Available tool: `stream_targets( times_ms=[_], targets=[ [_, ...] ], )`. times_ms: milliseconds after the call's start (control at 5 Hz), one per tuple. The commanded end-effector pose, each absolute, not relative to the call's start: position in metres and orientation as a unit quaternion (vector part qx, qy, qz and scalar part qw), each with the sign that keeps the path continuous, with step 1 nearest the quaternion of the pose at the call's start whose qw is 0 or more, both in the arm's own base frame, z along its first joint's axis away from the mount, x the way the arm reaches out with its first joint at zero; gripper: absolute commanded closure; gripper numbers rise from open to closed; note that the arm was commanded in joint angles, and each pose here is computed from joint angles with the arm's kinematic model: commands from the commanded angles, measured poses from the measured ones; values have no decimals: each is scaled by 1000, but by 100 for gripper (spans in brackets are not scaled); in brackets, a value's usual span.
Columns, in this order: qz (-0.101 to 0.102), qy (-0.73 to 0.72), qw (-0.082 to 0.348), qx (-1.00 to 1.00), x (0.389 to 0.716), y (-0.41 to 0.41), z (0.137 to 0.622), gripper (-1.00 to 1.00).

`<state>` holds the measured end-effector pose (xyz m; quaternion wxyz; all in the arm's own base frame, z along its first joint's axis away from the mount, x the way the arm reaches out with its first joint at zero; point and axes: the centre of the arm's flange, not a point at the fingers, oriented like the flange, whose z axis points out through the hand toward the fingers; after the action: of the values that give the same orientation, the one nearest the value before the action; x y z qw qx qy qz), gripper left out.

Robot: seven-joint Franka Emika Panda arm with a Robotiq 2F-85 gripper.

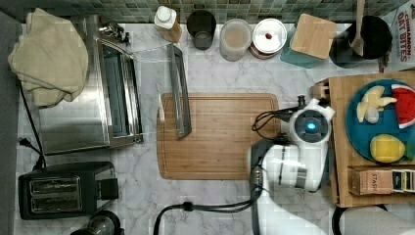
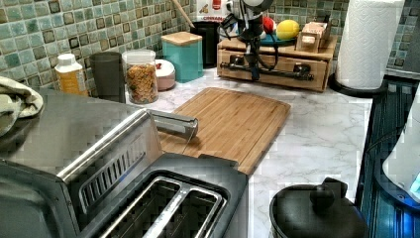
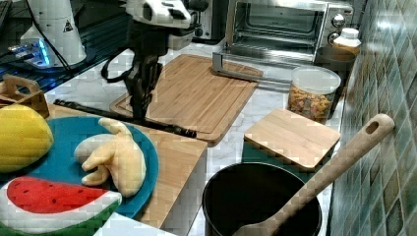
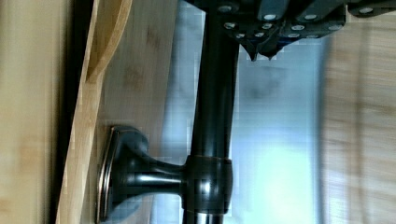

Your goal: Close the drawer.

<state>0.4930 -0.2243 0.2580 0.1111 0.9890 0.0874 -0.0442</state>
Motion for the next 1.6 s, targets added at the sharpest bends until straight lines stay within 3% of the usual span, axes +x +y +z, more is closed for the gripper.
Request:
stream_targets(
  times_ms=[200,1600],
  targets=[
    [-14,-33,73,997,416,-375,338,100],
    [-14,-33,73,997,416,-375,337,100]
  ],
)
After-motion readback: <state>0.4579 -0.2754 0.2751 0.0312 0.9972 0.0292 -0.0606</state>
